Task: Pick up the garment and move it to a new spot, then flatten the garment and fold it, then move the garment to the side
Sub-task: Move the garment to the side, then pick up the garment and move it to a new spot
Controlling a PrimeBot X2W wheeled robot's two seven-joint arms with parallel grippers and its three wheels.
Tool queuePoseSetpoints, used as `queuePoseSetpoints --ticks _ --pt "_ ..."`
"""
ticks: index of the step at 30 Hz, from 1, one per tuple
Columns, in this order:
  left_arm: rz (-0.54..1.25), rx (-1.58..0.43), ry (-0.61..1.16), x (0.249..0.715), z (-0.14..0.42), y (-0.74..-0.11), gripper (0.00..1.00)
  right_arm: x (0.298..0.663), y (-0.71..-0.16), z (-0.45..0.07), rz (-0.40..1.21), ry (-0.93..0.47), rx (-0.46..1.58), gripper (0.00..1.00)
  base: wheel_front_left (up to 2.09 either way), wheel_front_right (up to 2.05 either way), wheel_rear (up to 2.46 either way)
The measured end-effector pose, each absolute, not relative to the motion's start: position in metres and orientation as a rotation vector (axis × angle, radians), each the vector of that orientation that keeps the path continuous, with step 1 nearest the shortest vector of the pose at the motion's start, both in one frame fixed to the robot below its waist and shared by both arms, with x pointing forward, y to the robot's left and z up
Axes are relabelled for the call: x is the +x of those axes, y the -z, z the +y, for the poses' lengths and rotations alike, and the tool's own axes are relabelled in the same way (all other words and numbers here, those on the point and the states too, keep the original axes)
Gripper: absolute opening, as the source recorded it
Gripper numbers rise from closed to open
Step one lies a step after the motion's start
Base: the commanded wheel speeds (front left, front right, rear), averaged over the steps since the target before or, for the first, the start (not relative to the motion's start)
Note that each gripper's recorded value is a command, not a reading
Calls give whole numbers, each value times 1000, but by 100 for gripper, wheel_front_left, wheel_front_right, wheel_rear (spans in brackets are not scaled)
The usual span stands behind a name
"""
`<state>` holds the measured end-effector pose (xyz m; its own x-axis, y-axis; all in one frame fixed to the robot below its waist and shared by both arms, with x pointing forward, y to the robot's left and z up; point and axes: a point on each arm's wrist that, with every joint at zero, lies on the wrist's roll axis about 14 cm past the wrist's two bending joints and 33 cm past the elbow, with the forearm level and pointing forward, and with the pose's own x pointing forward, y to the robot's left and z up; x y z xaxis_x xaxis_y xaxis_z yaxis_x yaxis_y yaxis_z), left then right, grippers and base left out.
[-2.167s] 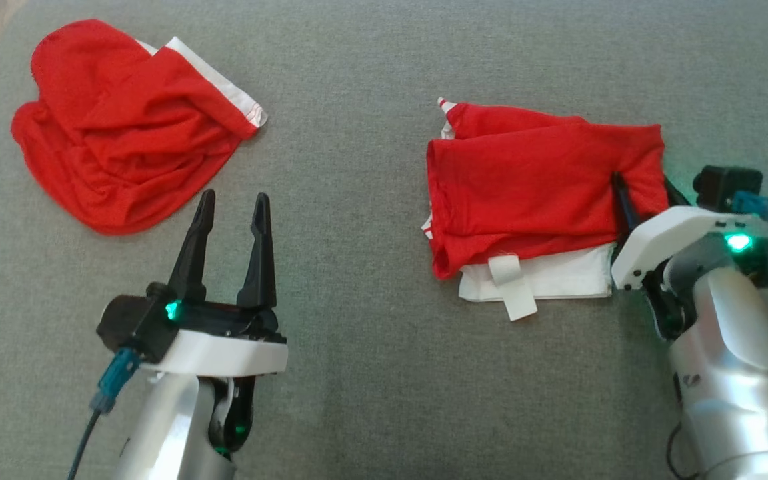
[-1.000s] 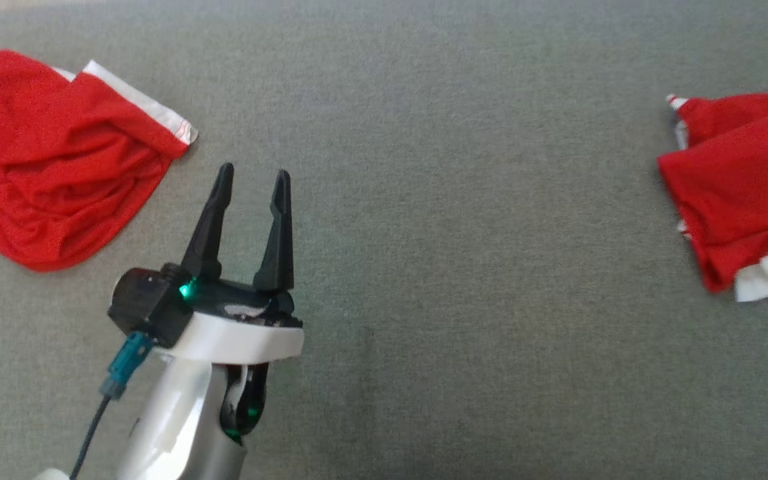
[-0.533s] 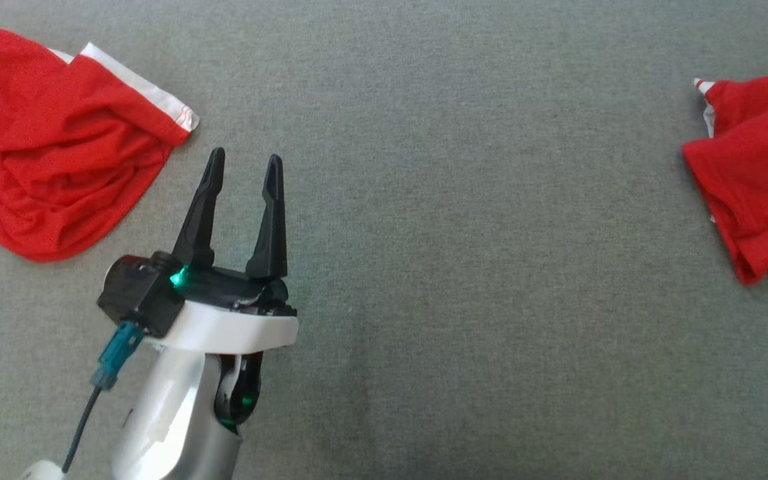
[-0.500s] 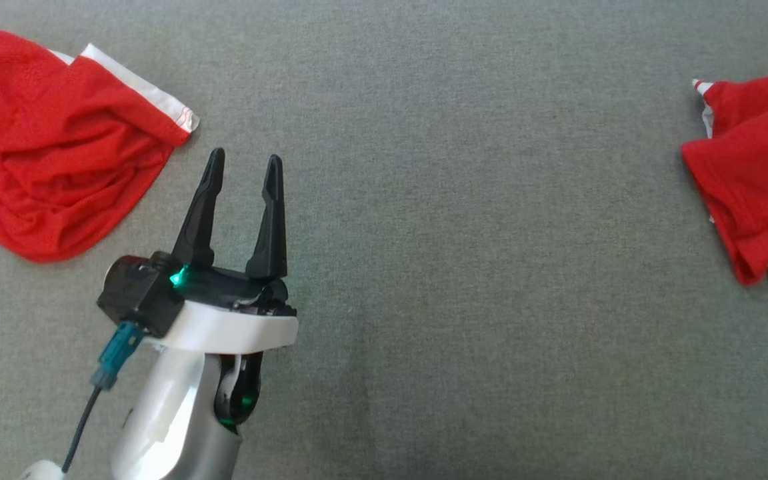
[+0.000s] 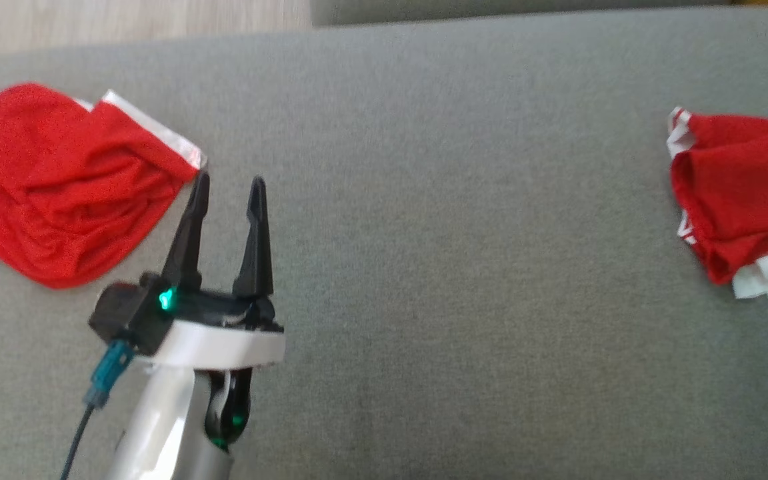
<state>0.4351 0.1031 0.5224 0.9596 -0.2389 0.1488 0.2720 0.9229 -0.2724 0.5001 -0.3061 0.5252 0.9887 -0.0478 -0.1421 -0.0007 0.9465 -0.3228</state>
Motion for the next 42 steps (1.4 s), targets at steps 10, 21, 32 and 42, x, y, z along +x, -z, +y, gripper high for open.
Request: queuePoseSetpoints --ticks 10,21,32,42 --pt "-186 -289 199 396 125 -549 100 468 -598 -224 -132 -71 -137 100 0 0 0" --pt "-177 -250 168 356 135 -542 100 406 -577 -166 -217 -130 42 100 0 0 0" --pt "-131 -250 135 339 141 -524 100 370 -518 -146 -103 -163 92 100 0 0 0" --pt "-144 -248 119 339 145 -528 100 369 -523 -144 -120 -167 124 100 0 0 0"
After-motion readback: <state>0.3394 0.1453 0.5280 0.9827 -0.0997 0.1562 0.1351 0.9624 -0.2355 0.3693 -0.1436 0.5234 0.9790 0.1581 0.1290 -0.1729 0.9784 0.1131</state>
